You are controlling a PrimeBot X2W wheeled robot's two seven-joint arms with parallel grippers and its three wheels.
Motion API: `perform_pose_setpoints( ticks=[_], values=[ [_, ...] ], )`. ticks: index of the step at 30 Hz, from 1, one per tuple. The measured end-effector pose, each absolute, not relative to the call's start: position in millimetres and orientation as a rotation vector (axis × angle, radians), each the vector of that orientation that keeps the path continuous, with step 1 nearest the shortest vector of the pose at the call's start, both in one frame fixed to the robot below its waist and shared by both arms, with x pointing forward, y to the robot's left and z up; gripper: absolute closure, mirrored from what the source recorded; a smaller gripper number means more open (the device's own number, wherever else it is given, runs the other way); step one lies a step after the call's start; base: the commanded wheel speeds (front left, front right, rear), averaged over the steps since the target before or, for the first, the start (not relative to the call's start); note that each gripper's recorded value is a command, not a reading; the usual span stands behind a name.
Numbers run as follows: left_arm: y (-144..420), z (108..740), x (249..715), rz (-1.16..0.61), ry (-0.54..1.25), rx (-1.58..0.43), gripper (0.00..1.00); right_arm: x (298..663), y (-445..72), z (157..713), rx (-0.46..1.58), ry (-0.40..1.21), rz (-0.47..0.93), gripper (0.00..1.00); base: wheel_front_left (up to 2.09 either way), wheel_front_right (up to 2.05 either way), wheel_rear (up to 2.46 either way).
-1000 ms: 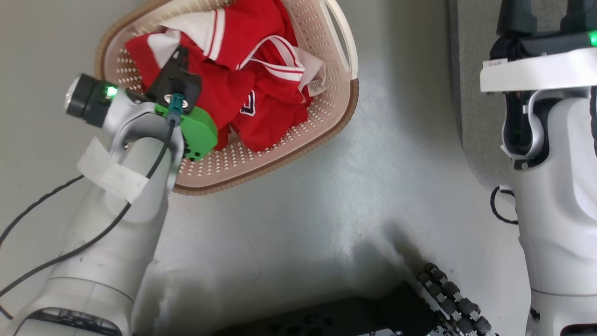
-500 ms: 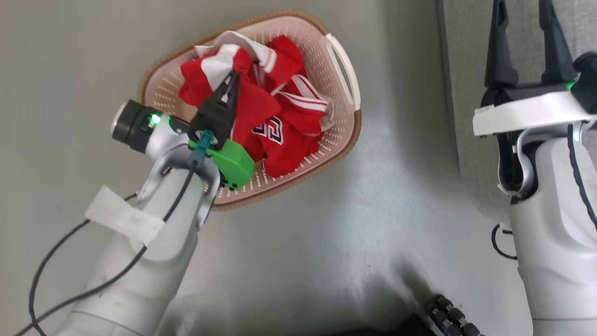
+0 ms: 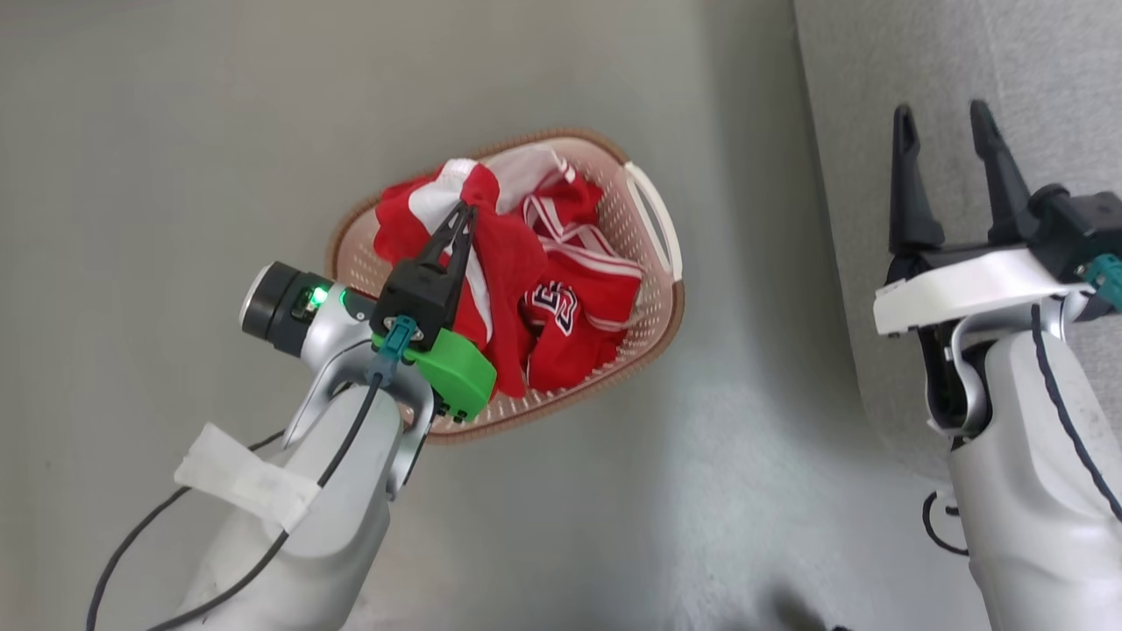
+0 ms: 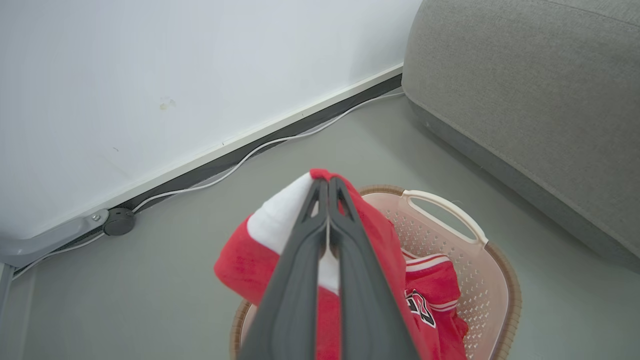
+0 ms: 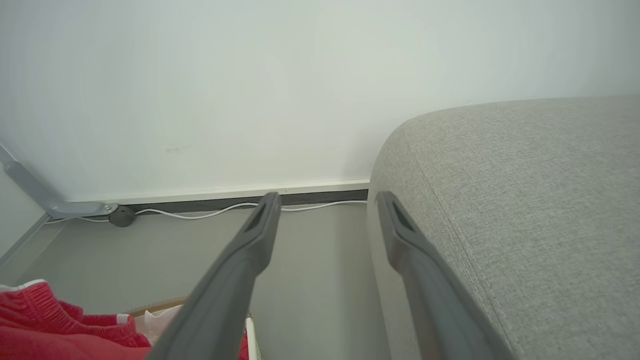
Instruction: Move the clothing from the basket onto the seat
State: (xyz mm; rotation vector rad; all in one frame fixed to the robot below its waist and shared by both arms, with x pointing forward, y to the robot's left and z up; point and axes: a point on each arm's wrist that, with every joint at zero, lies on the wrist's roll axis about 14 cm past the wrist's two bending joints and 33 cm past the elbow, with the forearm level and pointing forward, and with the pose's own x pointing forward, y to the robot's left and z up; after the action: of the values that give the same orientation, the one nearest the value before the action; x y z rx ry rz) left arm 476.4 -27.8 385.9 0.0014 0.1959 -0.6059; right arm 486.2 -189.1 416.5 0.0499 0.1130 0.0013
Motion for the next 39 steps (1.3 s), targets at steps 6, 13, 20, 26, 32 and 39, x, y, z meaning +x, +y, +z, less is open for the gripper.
perform_pose_setpoints(
  ticks=[6,13,20,26,32,39],
  values=[
    [-24,425,473,-0.588,0.112,0.006,1.00,470,-181,432,0.056,0.097,0.034,0.00,0.00,0.00,0.00],
    [-22,488,471,-0.577,-0.042,0.012,1.00,452,-168,451,0.062,0.072,0.080,0.00,0.00,0.00,0.00],
    [-13,521,455,-0.560,-0.114,0.031,1.00,430,-153,464,0.064,0.060,0.133,0.00,0.00,0.00,0.00],
    [-4,527,433,-0.552,-0.100,0.012,1.00,410,-133,471,0.058,0.054,0.198,0.00,0.00,0.00,0.00],
    [3,547,419,-0.541,-0.145,0.025,1.00,392,-107,480,0.045,0.037,0.286,0.00,0.00,0.00,0.00],
    [6,574,408,-0.544,-0.216,0.033,1.00,377,-62,487,0.011,0.021,0.433,0.00,0.00,0.00,0.00]
  ],
)
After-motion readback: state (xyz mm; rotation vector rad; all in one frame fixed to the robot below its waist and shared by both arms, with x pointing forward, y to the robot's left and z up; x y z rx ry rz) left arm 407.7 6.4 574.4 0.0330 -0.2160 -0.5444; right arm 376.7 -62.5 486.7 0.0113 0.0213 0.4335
